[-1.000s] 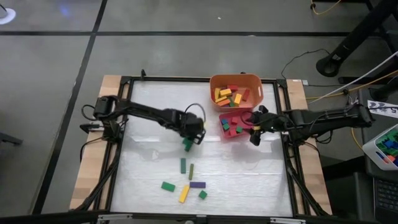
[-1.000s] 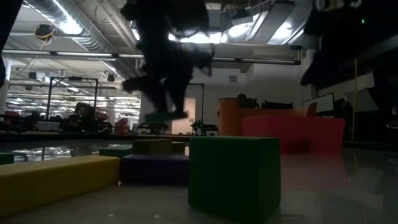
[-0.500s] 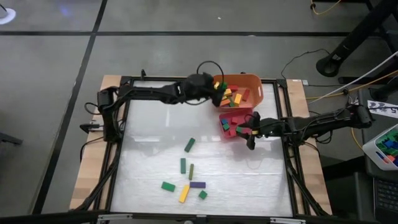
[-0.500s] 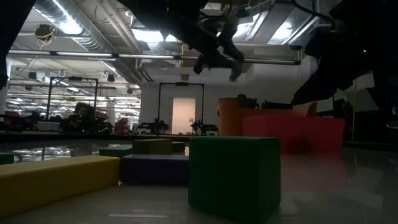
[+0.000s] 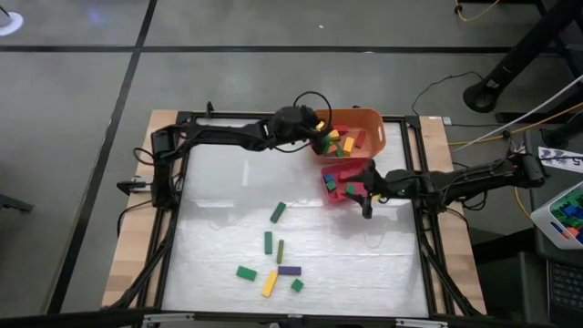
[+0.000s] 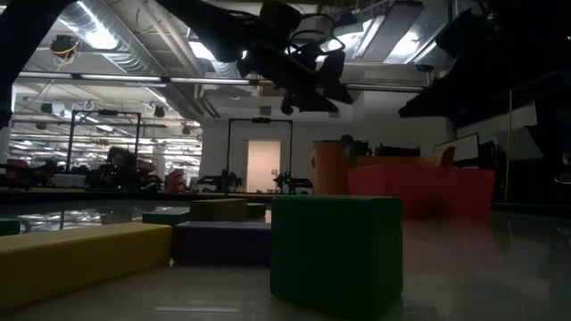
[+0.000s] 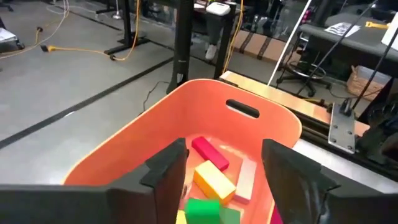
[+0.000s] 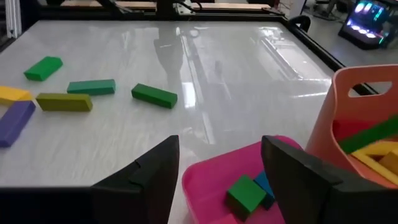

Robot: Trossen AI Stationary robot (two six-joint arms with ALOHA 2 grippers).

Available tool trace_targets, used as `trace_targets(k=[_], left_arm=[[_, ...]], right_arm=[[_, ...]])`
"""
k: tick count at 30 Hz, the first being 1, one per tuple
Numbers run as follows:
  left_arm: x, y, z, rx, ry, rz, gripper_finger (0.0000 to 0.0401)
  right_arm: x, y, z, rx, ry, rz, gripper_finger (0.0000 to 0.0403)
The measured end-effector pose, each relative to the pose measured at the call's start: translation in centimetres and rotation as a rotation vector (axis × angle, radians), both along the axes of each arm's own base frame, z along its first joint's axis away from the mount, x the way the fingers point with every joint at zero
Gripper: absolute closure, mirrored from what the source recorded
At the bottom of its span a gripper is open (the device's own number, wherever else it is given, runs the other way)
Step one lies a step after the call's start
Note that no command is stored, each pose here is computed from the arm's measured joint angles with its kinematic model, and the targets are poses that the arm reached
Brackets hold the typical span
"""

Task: Sort blocks by size
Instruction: Put the green rectangle block into the orange bin

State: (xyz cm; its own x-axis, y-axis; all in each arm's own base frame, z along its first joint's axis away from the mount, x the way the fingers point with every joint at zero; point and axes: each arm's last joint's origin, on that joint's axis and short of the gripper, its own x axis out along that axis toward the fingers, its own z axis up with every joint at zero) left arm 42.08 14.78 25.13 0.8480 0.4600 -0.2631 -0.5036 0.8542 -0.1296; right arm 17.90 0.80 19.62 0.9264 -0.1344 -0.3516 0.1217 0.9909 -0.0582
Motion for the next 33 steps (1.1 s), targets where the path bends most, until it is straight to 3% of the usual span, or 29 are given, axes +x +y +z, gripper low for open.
trace_targets(k=[5,11,15,21,33], left_arm=[[-1.3,-1.9,2.0,-0.122,0.039,-0.016,0.0193],[-3.5,-8.1,0.7,-0.365,0.387,-0.075,0.0191],[-4.2,-12.3,-0.6,-0.458,0.550,-0.083,0.0191],[-5.4,-17.1,-2.4,-0.486,0.731,-0.060,0.0191],[-5.1,-21.2,-6.3,-0.483,0.823,0.036,0.0191]], right_arm=[[0.0,0.0,-0.1,-0.011,0.014,0.016,0.0175],[-0.1,0.4,-0.3,0.029,0.036,0.122,0.0175],[-0.1,0.5,-0.3,0.043,0.038,0.156,0.0175],[-0.1,0.5,-0.4,0.048,0.050,0.168,0.0175],[-0.3,0.5,-0.7,0.056,0.088,0.184,0.0175]])
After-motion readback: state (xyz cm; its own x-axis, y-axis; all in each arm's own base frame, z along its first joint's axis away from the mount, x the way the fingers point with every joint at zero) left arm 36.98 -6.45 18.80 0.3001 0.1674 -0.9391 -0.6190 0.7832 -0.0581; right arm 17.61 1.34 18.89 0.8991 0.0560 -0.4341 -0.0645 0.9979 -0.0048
